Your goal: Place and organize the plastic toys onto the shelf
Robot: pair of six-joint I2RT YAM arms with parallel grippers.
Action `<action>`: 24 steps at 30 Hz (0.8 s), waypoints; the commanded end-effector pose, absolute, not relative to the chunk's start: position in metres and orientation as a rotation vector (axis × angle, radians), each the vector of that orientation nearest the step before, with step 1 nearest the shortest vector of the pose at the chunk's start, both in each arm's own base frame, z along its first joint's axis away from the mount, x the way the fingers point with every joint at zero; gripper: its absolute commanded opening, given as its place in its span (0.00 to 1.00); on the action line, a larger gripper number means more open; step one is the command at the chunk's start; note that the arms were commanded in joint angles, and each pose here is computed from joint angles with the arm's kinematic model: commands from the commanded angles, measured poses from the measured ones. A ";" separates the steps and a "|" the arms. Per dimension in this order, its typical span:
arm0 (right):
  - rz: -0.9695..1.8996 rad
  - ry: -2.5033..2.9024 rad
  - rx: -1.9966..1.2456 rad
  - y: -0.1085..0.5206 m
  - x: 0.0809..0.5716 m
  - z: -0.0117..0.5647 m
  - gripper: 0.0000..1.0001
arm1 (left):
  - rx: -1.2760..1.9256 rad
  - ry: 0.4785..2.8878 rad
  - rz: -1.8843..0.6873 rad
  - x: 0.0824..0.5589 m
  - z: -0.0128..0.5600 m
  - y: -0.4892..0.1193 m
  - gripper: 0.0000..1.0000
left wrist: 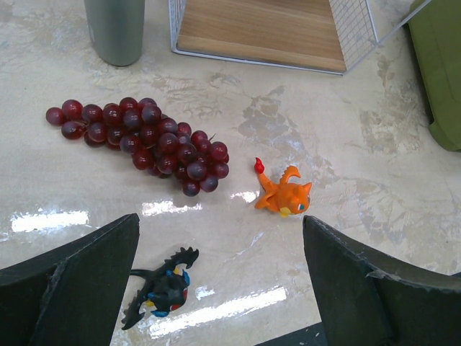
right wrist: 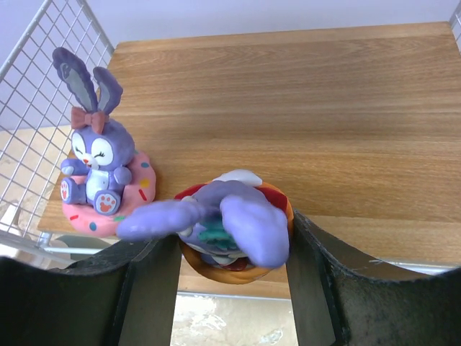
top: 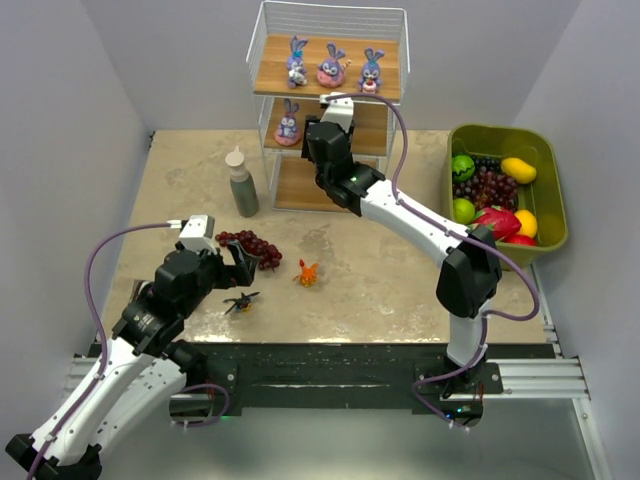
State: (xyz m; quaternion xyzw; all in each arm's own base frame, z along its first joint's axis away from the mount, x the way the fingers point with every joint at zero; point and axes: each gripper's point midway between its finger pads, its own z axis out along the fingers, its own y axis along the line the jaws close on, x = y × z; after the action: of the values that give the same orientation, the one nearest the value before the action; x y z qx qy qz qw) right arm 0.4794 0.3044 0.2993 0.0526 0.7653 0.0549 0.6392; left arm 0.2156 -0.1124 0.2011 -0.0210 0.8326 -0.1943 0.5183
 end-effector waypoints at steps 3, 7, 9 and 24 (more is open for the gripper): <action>0.139 1.715 0.169 0.302 0.491 0.310 0.37 | -0.038 1.962 -0.469 0.220 0.207 -0.114 1.00; 0.130 1.714 0.179 0.298 0.496 0.308 0.40 | -0.035 1.962 -0.469 0.221 0.207 -0.114 0.99; 0.130 1.716 0.183 0.299 0.497 0.307 0.42 | -0.035 1.962 -0.469 0.221 0.207 -0.114 0.99; 0.108 1.711 0.199 0.294 0.505 0.290 0.54 | -0.036 1.966 -0.464 0.221 0.206 -0.114 1.00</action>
State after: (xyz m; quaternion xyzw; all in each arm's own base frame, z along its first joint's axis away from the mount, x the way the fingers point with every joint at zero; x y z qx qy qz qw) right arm 0.4958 0.3004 0.3005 0.0741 0.7549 0.0622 0.6487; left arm 0.2159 -0.1126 0.2016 -0.0211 0.8320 -0.1948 0.5191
